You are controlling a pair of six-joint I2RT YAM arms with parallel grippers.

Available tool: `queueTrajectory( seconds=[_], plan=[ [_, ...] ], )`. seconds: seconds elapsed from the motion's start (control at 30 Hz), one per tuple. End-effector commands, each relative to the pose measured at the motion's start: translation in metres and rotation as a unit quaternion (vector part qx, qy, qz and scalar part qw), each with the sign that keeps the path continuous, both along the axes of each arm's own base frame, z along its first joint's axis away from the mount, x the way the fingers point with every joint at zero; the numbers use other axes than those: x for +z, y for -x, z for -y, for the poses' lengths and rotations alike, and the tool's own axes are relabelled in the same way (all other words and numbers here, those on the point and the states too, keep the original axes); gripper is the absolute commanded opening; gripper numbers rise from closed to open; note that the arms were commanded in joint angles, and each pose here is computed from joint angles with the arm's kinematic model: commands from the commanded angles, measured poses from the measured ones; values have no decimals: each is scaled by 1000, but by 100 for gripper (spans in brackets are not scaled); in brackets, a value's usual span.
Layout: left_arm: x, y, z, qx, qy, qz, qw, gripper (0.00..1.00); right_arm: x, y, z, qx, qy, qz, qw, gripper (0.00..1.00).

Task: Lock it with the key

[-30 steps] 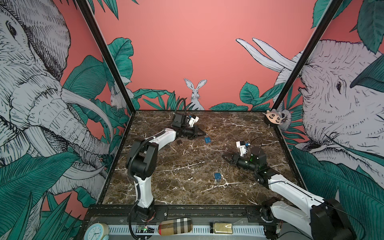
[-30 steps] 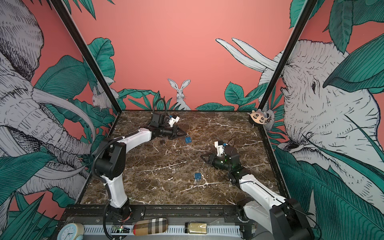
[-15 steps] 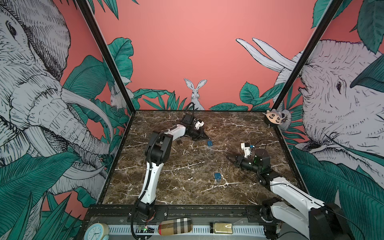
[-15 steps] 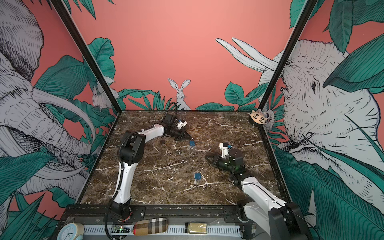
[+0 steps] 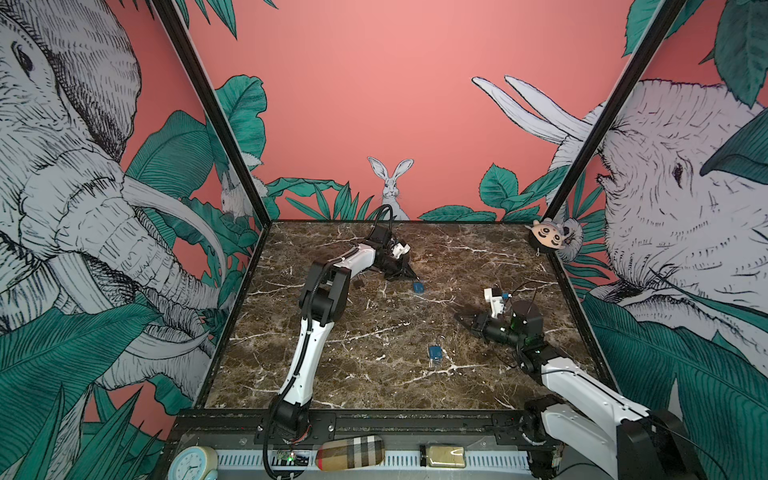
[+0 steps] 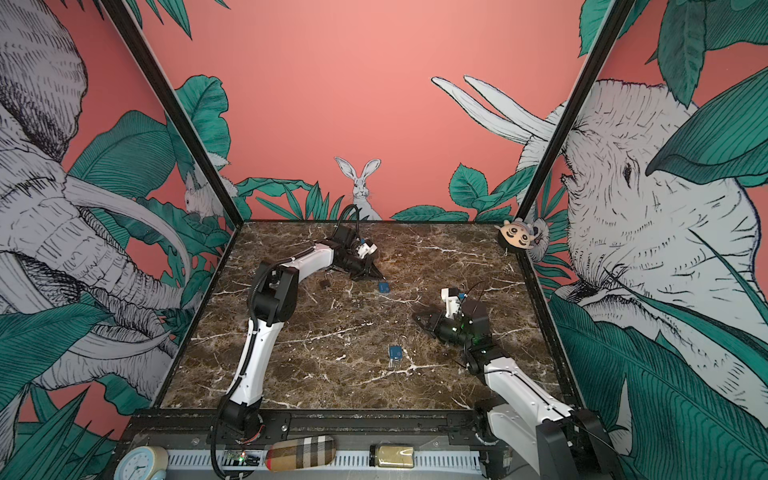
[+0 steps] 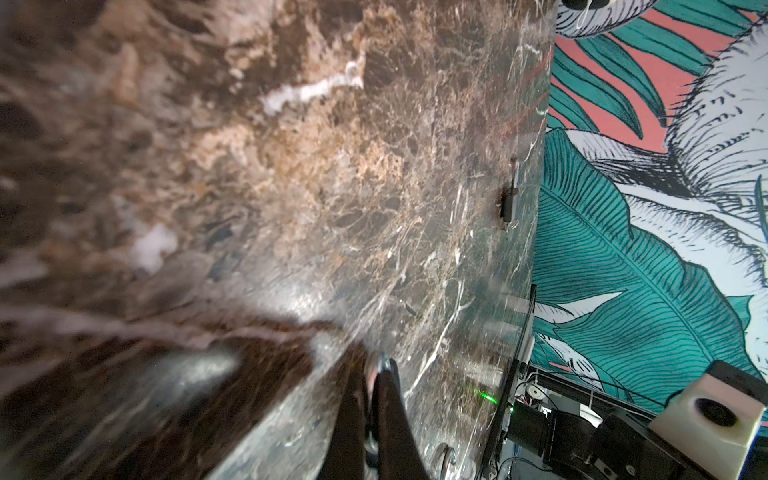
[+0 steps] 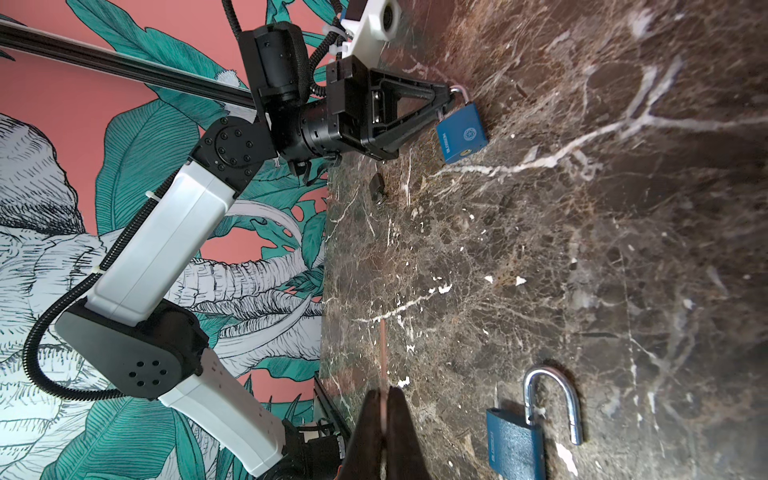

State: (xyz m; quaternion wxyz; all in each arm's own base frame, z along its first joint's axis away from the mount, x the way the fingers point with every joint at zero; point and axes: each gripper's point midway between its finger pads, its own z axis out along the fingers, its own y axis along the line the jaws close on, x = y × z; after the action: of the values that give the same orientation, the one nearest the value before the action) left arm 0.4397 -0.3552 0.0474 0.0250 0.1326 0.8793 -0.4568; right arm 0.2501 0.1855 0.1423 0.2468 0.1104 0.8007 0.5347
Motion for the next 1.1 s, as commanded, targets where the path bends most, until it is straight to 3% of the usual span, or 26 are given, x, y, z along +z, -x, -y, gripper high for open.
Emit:
queueTrajectory(
  seconds=[0.0, 0.23, 0.5, 0.67, 0.73, 0.77, 0.93, 1.07],
  plan=[
    [1, 1, -3, -16, -5, 3, 1000, 0, 14, 1, -1, 10, -1, 30, 1000, 0],
    [-8, -6, -10, -10, -20, 6, 1000, 8, 15, 8, -1, 24, 7, 42, 999, 0],
    [-5, -14, -11, -16, -16, 18, 1000, 33, 1, 6, 8, 12, 68, 15, 998, 0],
    [2, -24, -17, -12, -27, 36, 999, 41, 2, -3, 15, -8, 99, 10, 995, 0],
    [12, -29, -21, -8, -24, 47, 999, 44, -2, -9, 16, -13, 110, 1, 994, 0],
    [21, -31, -23, -7, -20, 56, 998, 51, -5, -14, 16, -16, 117, -6, 993, 0],
    [92, -36, -33, 9, 27, 136, 990, 53, -16, -38, 12, -23, 149, -26, 988, 0],
    [144, -31, -53, 44, 22, 200, 979, 56, -19, -62, 3, -22, 175, -32, 984, 0]
  ],
)
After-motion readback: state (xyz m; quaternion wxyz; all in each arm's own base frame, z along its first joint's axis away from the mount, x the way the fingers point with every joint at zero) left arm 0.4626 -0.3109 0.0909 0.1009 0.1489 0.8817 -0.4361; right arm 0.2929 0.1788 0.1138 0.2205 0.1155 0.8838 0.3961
